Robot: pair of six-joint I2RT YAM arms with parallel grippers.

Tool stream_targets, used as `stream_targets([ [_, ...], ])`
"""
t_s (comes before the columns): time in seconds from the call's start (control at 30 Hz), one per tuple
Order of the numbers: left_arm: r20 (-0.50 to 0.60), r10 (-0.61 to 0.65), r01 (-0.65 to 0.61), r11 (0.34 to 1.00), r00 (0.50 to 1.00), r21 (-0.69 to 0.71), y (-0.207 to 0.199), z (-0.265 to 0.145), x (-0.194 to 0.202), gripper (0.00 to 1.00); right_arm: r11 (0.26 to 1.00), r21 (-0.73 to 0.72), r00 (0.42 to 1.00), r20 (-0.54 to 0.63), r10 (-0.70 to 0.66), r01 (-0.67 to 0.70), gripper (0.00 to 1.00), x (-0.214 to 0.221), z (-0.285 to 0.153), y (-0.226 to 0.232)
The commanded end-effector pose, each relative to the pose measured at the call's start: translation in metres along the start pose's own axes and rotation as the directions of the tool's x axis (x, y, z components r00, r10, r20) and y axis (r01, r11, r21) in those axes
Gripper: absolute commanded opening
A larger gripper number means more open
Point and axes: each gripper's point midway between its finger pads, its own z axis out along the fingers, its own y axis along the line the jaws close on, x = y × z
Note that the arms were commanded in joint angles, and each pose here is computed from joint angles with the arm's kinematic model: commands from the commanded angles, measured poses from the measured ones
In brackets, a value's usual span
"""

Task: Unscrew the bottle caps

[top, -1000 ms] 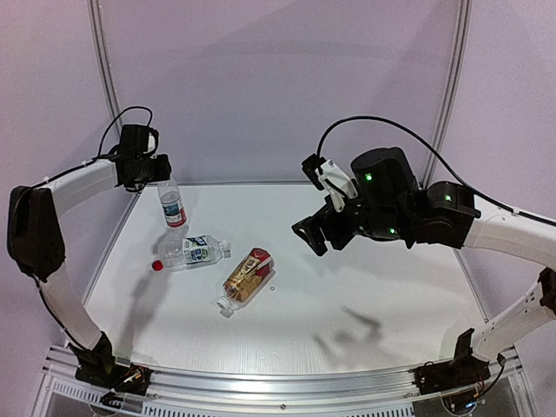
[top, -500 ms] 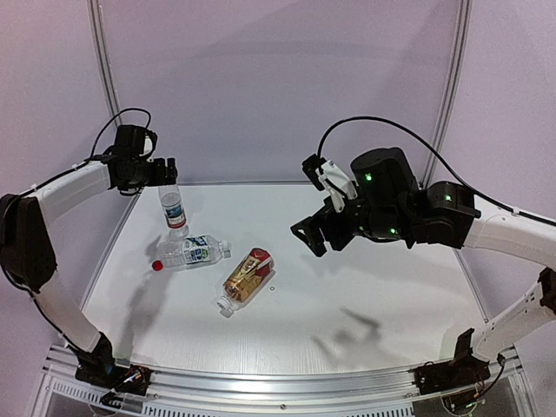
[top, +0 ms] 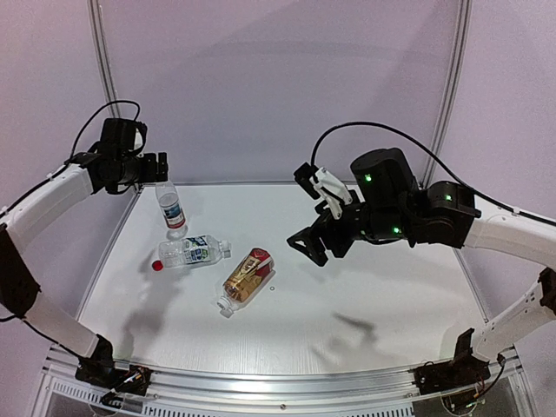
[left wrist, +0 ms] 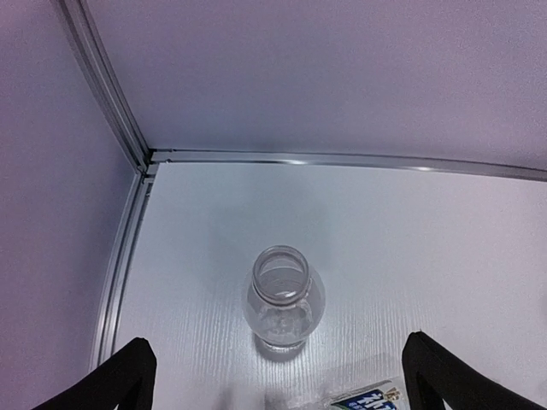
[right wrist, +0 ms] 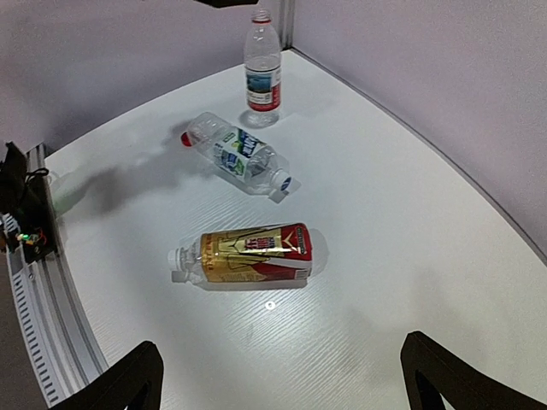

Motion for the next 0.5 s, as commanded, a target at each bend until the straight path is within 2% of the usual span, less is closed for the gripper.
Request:
stream_targets([
  [0.0,-0.036,0.035,-0.04,0.99,0.999,-0.134,0.012,-0.044,0.008,0.99,0.958,-0.233,0.986,0.022,-0.167,0.168,0.99,-0.003,-0.008,0.039],
  [0.1,-0.103,0.024,-0.041,0.985,0.994,-0.165,0.014,-0.069,0.023,0.99,0.875,-0.371,0.942,-0.003,-0.336,0.311,0.99,0.018,-0.001,0.061],
  [0.23,-0.162,-0.019,0.003,0.995,0.987,-0.098,0.007,-0.094,0.054,0.99,0.811,-0.38,0.865,-0.05,-0.498,0.445,0.99,0.037,0.03,0.057],
  [0.3,-0.129,-0.011,0.004,0.999,0.992,-0.048,0.0,-0.116,0.061,0.99,0.774,-0.403,0.833,-0.051,-0.552,0.488,0.99,0.043,0.044,0.058],
  [0.47,-0.127,-0.077,0.083,0.996,0.989,0.045,0.001,-0.16,0.083,0.99,0.621,-0.508,0.729,0.018,-0.684,0.596,0.99,0.056,0.07,0.073],
])
